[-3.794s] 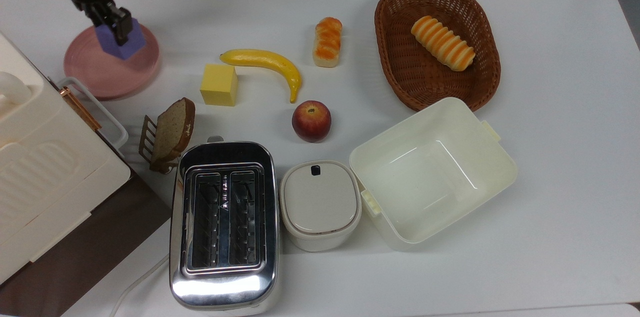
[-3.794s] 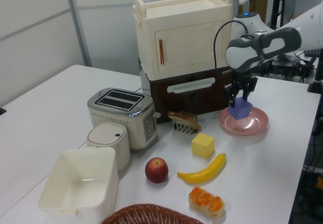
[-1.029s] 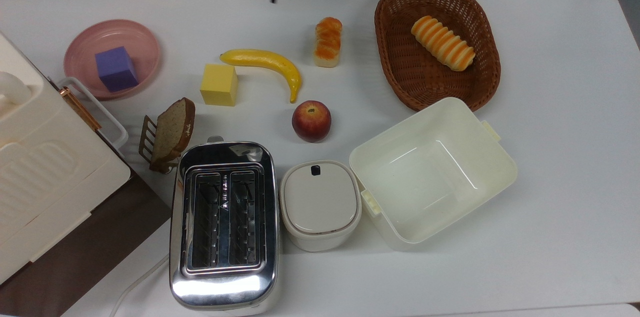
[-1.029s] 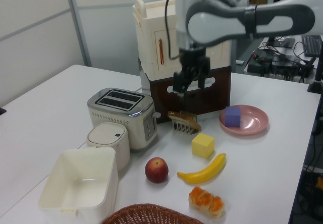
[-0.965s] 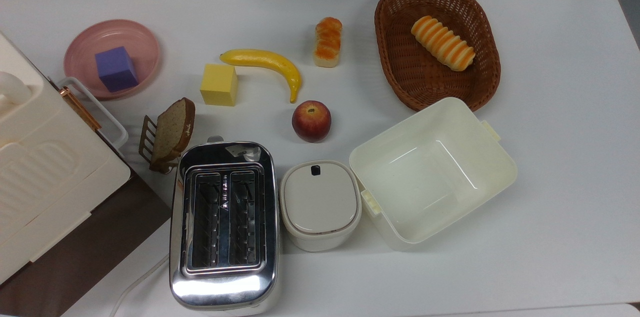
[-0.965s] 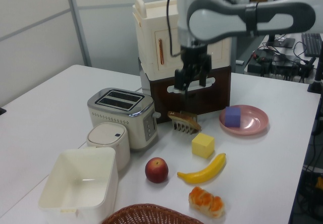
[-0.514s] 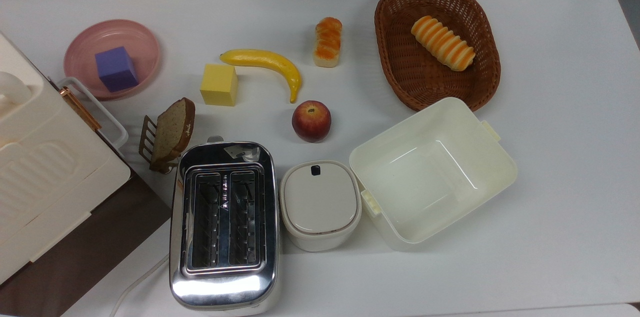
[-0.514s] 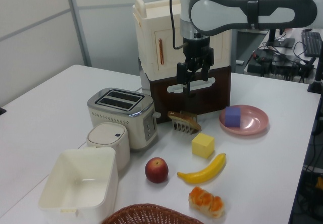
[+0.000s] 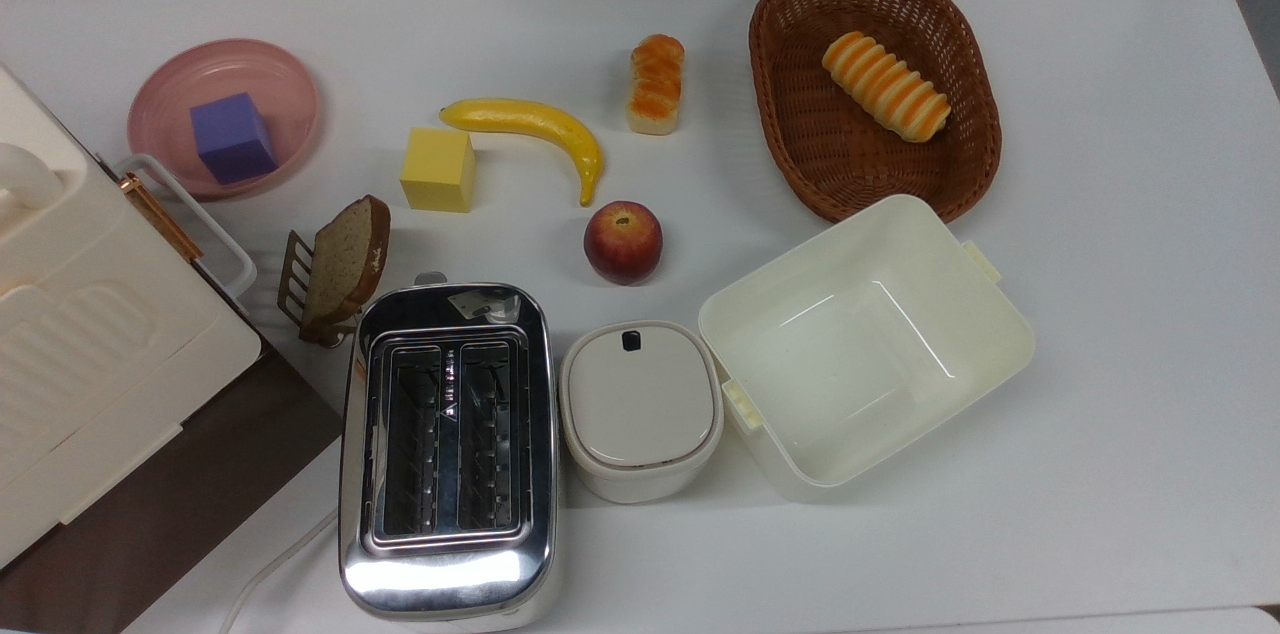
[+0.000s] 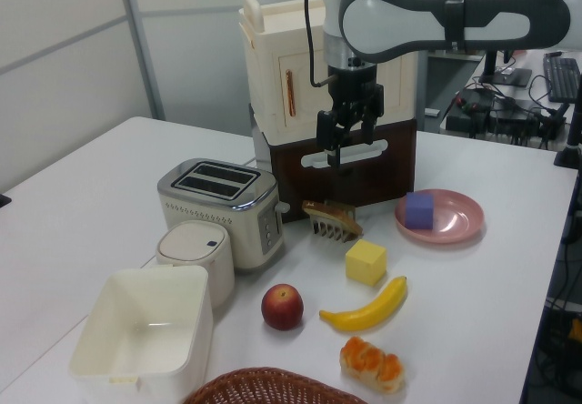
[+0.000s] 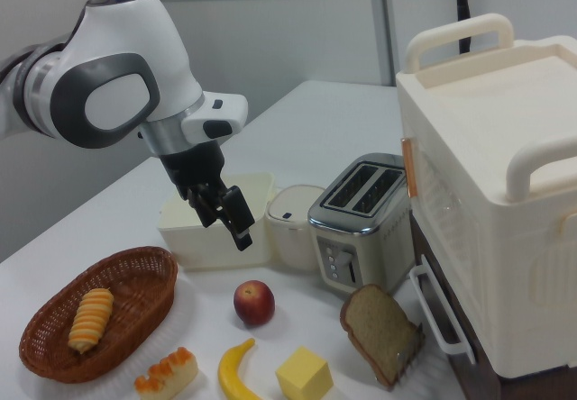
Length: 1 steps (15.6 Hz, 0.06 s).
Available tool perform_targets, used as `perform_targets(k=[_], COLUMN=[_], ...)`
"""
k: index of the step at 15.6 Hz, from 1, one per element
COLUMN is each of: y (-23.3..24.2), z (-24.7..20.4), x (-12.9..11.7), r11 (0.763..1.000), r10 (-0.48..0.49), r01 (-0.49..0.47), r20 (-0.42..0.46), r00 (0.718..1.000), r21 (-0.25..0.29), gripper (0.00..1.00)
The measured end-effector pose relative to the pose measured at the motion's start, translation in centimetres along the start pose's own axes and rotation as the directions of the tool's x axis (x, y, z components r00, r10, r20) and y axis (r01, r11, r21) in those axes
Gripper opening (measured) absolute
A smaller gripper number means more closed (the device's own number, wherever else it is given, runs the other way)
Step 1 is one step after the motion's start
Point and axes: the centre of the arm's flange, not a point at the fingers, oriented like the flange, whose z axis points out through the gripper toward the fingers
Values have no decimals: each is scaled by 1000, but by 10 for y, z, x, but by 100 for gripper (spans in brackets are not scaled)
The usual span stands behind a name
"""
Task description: Put the purple cube on a plate
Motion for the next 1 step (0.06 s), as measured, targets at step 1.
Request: perform_targets(k=[1], y=[0], z=[0], x=[0], r11=[1000], r10=[0], r01=[0], r20=[0], r00=[1000], r21=[0], gripper=[100])
